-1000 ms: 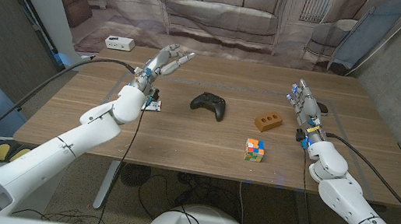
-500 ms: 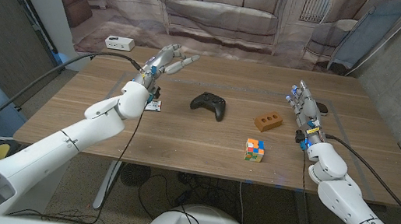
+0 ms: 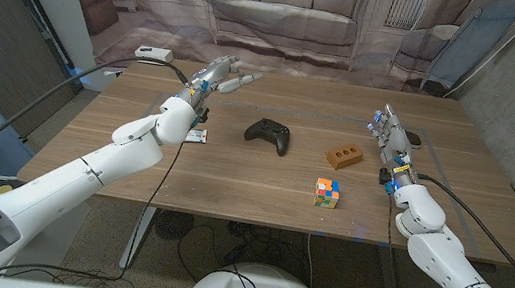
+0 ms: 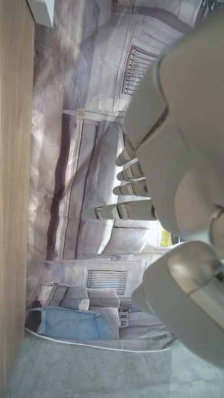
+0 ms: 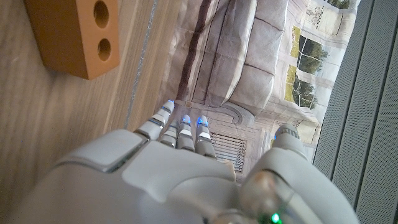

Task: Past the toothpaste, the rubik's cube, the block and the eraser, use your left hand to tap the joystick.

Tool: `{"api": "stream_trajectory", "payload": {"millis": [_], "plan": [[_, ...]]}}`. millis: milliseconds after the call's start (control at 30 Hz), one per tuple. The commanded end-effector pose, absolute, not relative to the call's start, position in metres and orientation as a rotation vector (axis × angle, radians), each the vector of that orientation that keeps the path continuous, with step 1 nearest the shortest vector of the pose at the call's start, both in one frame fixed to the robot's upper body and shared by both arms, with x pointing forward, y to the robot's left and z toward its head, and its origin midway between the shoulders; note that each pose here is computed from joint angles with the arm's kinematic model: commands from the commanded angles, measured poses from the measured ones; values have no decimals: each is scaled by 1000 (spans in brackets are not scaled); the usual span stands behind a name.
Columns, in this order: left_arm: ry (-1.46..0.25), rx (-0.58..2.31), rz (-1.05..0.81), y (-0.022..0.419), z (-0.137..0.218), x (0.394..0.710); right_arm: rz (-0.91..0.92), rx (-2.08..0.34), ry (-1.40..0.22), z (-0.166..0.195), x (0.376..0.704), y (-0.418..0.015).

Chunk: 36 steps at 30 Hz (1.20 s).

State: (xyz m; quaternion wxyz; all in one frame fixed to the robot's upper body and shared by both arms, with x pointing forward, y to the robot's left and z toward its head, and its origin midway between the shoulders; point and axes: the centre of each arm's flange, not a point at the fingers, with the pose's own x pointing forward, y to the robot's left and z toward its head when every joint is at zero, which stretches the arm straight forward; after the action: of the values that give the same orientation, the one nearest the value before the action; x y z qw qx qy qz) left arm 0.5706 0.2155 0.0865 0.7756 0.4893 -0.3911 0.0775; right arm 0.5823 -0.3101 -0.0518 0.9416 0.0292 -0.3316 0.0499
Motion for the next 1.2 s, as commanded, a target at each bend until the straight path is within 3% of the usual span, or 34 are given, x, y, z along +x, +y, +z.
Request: {"api": "stream_trajectory", "payload": {"millis": [33,1200], "plan": [[-780,1220,142,205,95,574,100,62,-679,-52,579,-309],[-744,1526,193,168,107,584,84,65,-675,-54,577,-311]]}}
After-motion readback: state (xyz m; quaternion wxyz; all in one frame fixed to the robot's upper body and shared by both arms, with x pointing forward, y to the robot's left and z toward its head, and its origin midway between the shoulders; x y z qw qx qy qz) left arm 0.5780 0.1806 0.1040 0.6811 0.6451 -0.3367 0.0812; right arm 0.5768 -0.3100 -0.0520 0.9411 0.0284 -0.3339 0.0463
